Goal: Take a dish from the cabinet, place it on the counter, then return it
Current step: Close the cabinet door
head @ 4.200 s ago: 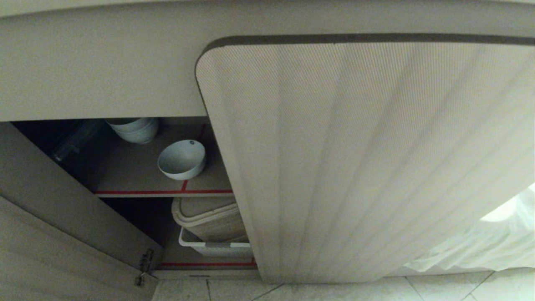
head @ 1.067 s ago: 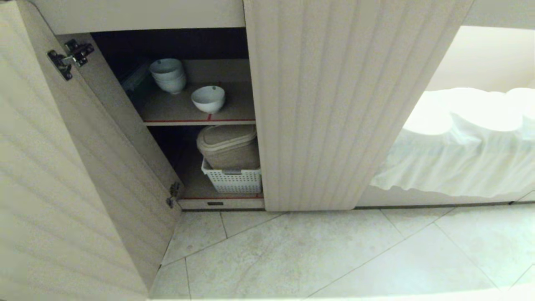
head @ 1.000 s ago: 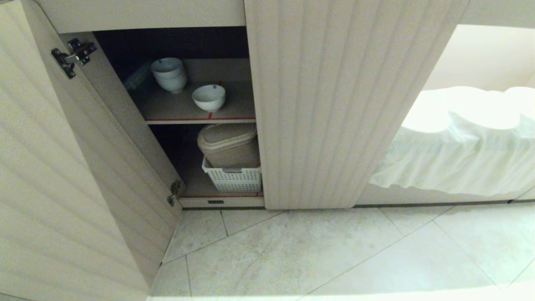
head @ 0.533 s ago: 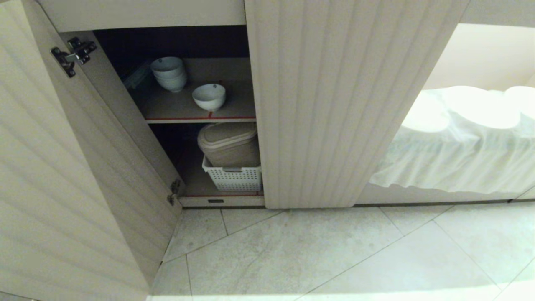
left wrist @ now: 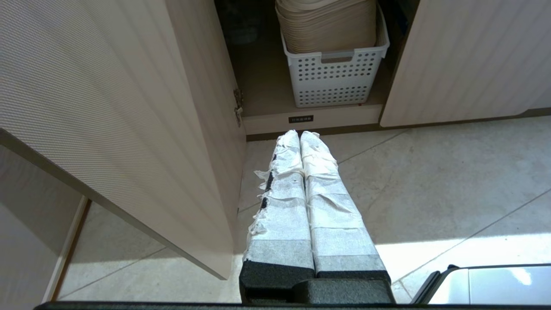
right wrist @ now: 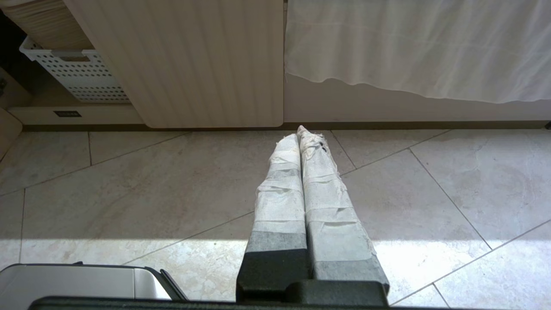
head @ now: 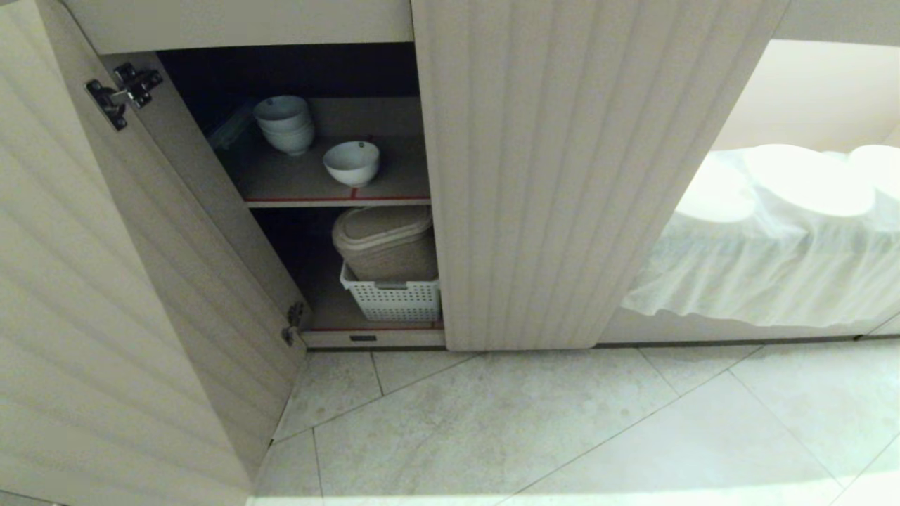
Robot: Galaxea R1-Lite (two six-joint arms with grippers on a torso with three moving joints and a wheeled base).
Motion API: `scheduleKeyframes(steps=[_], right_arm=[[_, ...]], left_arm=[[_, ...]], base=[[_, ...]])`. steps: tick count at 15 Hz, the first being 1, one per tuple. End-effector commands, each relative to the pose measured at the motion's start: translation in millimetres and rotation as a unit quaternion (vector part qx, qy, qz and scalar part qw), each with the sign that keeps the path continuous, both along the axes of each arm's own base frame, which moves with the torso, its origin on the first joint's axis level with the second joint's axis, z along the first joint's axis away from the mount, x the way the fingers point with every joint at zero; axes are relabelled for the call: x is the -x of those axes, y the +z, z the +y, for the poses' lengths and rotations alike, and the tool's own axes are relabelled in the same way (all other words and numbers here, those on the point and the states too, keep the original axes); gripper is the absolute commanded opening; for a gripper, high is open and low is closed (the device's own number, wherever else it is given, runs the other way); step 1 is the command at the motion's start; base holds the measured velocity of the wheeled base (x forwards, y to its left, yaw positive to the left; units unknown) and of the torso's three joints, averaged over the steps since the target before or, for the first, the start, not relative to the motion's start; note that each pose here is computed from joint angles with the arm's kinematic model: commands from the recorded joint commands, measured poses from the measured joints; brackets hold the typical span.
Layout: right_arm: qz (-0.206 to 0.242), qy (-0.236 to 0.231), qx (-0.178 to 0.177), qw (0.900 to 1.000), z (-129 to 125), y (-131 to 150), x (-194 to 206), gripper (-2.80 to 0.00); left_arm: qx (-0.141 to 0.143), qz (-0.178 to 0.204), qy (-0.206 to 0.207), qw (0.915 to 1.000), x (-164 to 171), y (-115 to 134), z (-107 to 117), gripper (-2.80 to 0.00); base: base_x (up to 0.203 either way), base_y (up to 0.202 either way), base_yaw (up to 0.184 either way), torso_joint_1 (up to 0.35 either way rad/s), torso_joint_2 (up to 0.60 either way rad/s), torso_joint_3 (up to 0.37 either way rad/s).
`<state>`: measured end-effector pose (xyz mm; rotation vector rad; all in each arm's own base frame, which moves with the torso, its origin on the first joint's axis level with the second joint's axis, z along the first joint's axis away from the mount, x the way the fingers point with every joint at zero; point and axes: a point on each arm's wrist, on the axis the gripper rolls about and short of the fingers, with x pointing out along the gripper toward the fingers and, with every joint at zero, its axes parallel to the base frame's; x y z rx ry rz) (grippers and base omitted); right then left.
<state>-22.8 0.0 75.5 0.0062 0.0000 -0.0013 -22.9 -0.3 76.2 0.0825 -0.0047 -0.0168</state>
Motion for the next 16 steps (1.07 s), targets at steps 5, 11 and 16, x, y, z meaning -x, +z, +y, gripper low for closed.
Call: scheduleKeyframes(steps=[5,11,16], right_arm=[[0.000,0.001,0.000,1.000,0.0,0.0,0.0,-2.80],[0.000,0.000,0.000,1.000,0.0,0.0,0.0,-2.80],[0.000,0.000,0.000,1.000,0.0,0.0,0.0,-2.80]], left_arm=[[0.001,0.000,0.001,1.0000,0.0,0.0,0.0,-2.80],[0.001,0.000,0.001,1.0000,0.0,0.0,0.0,-2.80],[0.001,0.000,0.002,1.0000,0.0,0.0,0.1,-2.80]], base=[[0.000,0.000,0.000,0.000,0.00,0.000],[0.000,0.000,0.000,0.000,0.00,0.000],[0.000,0.000,0.000,0.000,0.00,0.000]])
